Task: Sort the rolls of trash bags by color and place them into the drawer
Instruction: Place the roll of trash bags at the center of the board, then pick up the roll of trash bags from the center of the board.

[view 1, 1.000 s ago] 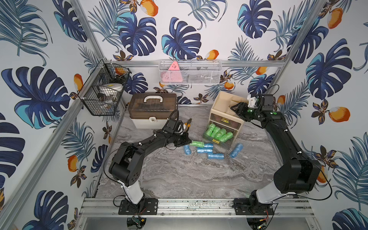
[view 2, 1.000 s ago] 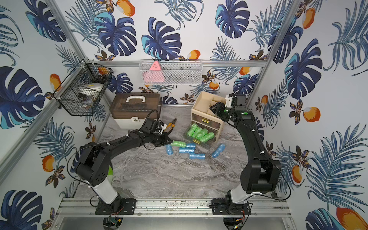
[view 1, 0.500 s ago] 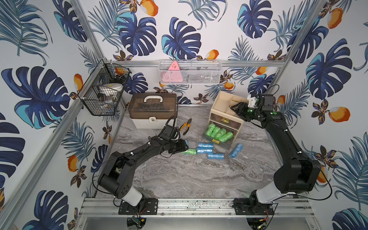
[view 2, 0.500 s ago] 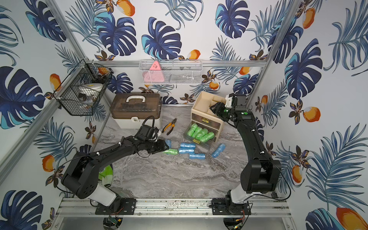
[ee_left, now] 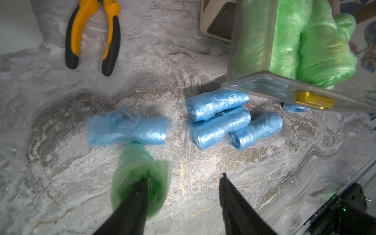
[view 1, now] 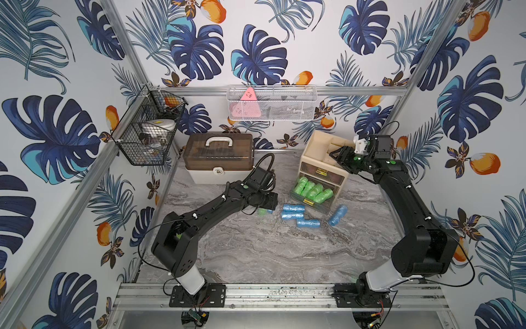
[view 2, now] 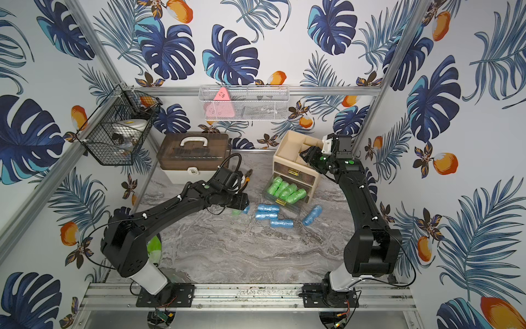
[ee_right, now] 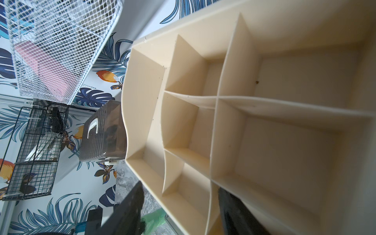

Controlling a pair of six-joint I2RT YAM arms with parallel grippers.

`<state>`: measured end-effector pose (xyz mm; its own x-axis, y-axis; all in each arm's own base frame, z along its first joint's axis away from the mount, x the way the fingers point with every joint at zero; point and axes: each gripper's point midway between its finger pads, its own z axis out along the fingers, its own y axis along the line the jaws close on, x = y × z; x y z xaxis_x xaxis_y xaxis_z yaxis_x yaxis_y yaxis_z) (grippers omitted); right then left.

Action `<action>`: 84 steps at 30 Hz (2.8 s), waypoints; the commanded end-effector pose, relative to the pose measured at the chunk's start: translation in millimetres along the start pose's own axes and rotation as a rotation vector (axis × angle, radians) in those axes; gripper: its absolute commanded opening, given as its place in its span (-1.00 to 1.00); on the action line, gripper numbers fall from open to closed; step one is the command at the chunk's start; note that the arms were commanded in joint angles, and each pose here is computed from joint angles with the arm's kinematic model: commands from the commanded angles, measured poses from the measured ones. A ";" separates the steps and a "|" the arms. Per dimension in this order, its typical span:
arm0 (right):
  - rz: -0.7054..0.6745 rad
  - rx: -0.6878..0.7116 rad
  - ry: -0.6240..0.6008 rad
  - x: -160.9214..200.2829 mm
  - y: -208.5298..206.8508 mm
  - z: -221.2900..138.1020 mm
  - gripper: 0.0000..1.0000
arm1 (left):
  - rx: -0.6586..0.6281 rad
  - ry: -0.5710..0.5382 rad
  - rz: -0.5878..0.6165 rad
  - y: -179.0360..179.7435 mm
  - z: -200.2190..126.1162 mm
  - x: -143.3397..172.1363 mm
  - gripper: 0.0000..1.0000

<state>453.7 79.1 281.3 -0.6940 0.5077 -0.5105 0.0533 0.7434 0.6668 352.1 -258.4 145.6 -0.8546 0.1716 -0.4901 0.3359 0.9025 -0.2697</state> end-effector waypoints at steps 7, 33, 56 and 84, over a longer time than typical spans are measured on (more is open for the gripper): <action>0.016 0.018 0.031 8.2 -7.2 5.5 0.24 | 0.002 0.107 0.309 -30.2 27.7 10.3 0.19; 0.019 0.008 0.026 10.1 -4.3 -0.5 0.26 | 0.135 0.373 -0.042 -20.5 30.0 141.7 0.02; 0.014 0.004 0.029 8.7 -2.8 0.6 0.26 | -0.075 0.183 0.276 -8.4 63.9 40.6 0.12; 0.016 -0.013 0.027 7.9 2.3 -2.9 0.26 | 0.142 0.131 0.118 -44.9 14.1 49.4 -0.60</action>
<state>453.9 82.0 286.0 -0.6879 0.5059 -0.5204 0.0278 0.7348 0.6777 310.3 -284.5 99.8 -0.8335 0.3775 -0.4033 0.4916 0.8400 -0.2296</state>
